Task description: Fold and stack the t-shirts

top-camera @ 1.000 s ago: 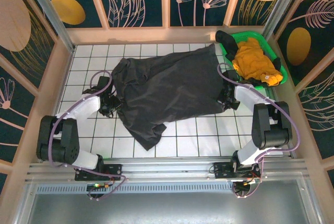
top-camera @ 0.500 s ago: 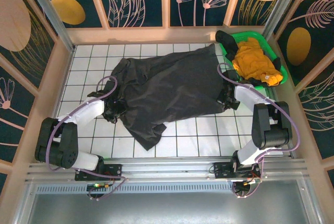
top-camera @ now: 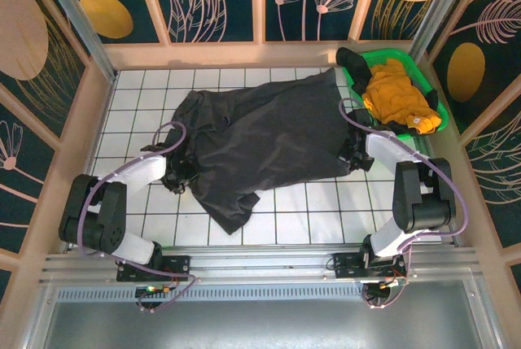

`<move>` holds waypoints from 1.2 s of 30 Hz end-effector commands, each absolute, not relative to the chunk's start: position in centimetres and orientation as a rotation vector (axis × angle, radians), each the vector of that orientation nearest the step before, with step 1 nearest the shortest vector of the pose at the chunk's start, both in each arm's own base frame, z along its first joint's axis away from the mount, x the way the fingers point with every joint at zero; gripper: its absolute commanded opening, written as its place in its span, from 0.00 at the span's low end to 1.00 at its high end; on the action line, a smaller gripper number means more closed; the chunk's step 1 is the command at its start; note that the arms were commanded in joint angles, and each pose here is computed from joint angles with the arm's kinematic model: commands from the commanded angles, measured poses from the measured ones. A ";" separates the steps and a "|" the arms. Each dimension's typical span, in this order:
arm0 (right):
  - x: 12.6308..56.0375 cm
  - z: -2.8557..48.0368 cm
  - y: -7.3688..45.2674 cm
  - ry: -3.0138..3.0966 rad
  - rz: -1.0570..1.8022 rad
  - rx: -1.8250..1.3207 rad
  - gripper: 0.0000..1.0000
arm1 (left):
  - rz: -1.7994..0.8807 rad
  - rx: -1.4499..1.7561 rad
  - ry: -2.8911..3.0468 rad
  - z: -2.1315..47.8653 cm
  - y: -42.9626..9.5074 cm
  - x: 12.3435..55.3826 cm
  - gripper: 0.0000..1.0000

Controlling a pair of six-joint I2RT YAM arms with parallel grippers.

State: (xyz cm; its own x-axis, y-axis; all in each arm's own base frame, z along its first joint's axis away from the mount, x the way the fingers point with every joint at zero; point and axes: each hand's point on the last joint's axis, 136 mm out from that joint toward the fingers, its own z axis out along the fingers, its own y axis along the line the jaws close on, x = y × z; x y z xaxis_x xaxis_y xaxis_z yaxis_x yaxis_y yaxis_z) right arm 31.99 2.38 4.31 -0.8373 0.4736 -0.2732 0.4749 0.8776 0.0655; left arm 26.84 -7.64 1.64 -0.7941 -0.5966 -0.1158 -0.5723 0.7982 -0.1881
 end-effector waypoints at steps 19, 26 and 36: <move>36.2 13.0 5.4 2.516 0.300 0.573 0.00 | -0.367 -0.926 2.470 11.9 -7.9 35.3 0.00; 42.9 28.1 6.0 2.136 0.453 0.494 0.00 | -0.499 -0.951 2.048 28.2 -3.7 40.9 0.00; 40.2 49.0 4.3 1.591 0.567 0.389 0.00 | -0.538 -0.865 1.576 48.0 0.0 37.1 0.00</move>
State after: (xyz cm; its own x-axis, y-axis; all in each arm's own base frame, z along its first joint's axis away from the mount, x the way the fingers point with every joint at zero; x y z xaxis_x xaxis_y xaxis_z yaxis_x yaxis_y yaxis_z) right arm 42.99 5.17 41.79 -0.2747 0.5425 -0.7939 0.0224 0.8290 0.5588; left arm 40.21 -2.05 42.69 -0.1658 -0.7860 -0.5956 -0.2641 0.6173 -0.7411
